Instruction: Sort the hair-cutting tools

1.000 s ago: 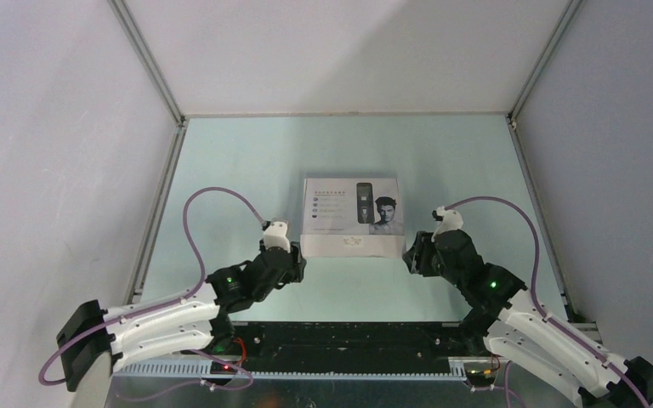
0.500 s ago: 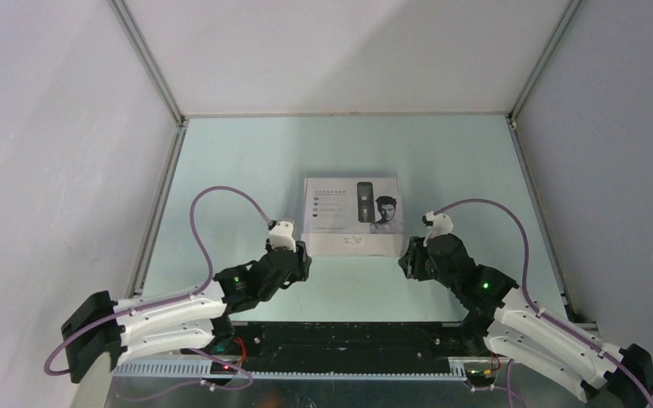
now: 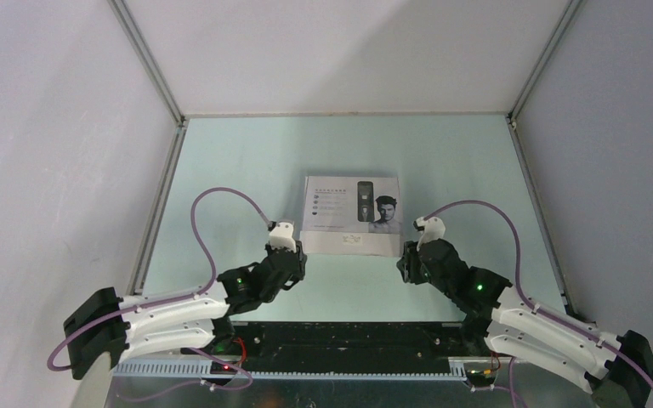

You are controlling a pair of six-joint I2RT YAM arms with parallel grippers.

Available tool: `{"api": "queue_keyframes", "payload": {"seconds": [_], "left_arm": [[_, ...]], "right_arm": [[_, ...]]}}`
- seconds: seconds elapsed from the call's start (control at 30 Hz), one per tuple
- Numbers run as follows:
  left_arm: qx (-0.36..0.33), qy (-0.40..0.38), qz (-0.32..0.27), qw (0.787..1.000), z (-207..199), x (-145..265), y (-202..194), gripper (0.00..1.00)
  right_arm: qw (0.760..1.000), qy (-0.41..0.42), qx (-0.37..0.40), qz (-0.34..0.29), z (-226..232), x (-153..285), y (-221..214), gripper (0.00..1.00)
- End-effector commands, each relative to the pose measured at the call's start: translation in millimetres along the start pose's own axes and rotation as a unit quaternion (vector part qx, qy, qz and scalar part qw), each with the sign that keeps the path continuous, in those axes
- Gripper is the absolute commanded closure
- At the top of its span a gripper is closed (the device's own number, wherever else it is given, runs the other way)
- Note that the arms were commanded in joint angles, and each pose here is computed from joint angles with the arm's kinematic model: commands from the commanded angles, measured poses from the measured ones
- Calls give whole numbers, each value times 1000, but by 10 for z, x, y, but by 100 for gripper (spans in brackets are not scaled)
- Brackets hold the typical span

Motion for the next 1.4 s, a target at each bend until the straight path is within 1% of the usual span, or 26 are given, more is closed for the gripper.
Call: {"api": "queue_keyframes", "payload": {"seconds": [0.0, 0.13, 0.27, 0.47, 0.53, 0.73, 0.87, 1.27, 1.33, 1.37], "left_arm": [[5, 3, -30, 1000, -8, 5, 62, 62], [8, 1, -31, 999, -5, 14, 52, 62], [16, -6, -39, 999, -32, 12, 74, 63], [16, -4, -37, 999, -26, 16, 65, 63], [17, -2, -37, 999, -19, 15, 58, 63], [17, -1, -38, 999, -24, 18, 69, 63], [18, -1, -39, 999, -26, 18, 71, 63], [15, 7, -33, 999, -1, 28, 51, 62], [16, 7, -33, 999, -1, 31, 54, 63], [16, 7, -33, 999, -1, 31, 53, 62]], "right_arm": [[999, -20, 11, -34, 29, -60, 53, 59], [997, -36, 19, -61, 60, -133, 64, 61], [996, -48, 23, -73, 58, -204, 35, 62], [993, -86, 21, -75, -3, -225, 8, 73], [993, -90, 20, -76, -15, -210, 2, 79], [992, -94, 18, -76, -35, -169, -7, 87], [992, -97, 15, -73, -37, -154, -5, 88], [994, -99, 13, -55, -22, -175, -38, 87], [994, -99, 14, -54, -18, -174, -32, 86], [994, -98, 13, -54, -14, -171, -26, 83]]}}
Point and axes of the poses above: each gripper's point midway between its finger pads, its own x axis back along the fingers, its own z axis along the line the jaws close on, y = z × x, the point moved 9 cm from there along x, back along the fingers, and after that the axes turned 3 degrees about x, right-handed, at the moved point
